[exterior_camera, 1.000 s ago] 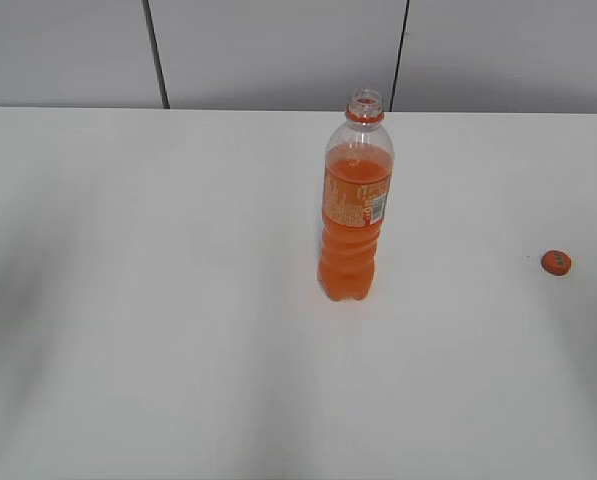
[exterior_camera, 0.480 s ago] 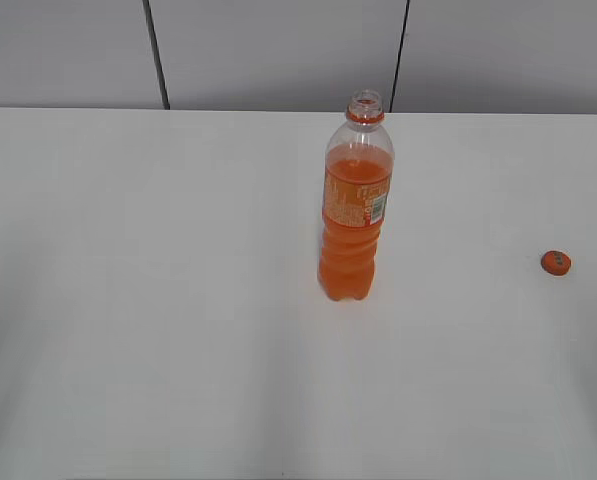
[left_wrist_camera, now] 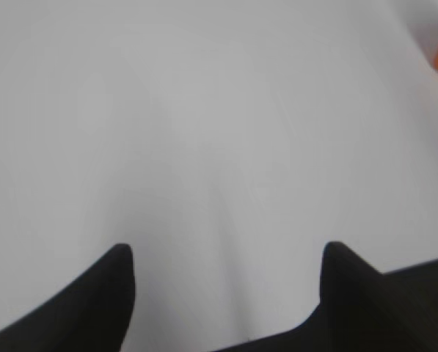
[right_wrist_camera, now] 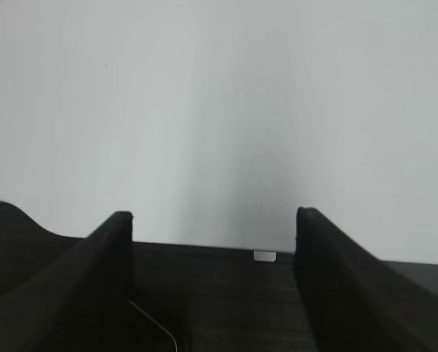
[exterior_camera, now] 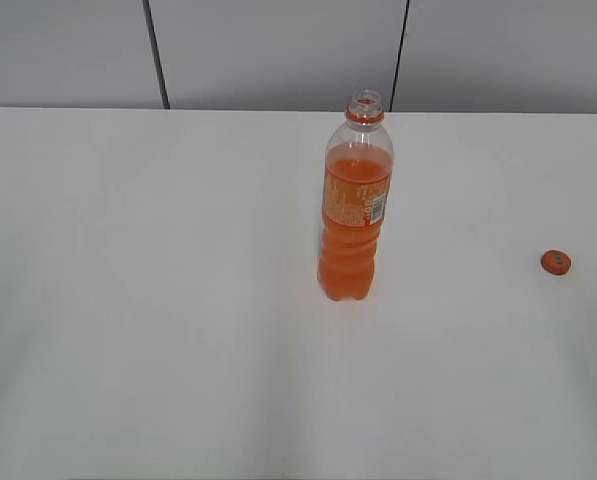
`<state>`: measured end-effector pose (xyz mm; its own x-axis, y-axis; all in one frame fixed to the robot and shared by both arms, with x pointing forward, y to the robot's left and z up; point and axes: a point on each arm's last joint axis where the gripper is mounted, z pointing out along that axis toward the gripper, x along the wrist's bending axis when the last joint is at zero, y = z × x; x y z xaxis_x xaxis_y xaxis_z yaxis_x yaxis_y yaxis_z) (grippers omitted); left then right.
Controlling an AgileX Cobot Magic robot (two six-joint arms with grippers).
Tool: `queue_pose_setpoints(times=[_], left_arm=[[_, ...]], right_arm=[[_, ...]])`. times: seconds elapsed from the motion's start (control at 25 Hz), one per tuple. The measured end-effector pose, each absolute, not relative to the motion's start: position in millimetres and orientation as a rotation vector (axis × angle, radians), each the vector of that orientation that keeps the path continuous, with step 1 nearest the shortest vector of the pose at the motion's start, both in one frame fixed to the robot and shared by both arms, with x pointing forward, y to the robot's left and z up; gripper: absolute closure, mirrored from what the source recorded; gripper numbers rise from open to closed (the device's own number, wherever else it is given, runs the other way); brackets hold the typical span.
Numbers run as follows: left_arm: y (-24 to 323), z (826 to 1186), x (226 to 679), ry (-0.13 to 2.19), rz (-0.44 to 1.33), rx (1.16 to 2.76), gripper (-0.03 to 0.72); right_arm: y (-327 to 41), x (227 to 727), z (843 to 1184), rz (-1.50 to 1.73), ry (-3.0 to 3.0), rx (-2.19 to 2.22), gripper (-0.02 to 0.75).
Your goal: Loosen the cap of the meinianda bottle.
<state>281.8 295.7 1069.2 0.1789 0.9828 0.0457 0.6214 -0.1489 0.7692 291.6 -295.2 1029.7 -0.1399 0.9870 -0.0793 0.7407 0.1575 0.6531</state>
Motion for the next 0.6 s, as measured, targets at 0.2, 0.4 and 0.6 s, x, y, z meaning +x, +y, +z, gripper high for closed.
queue_pose_setpoints(times=[0.2,0.4,0.6], left_arm=[[299.4,1073.1,259.0,1.431,0.843,1.747,0.206],[301.2,1073.8,247.7,1.405,0.872,1.686,0.206],[302.9,1074.0,237.0,1.375,0.900,1.629,0.206]], right_arm=[[-294.3,275.7,1035.1,0.724,1.855,1.556,0.227],[-293.3,258.6,1038.3,0.794,1.767,1.473,0.227],[-292.3,242.6,1039.6,0.853,1.683,1.396,0.227]])
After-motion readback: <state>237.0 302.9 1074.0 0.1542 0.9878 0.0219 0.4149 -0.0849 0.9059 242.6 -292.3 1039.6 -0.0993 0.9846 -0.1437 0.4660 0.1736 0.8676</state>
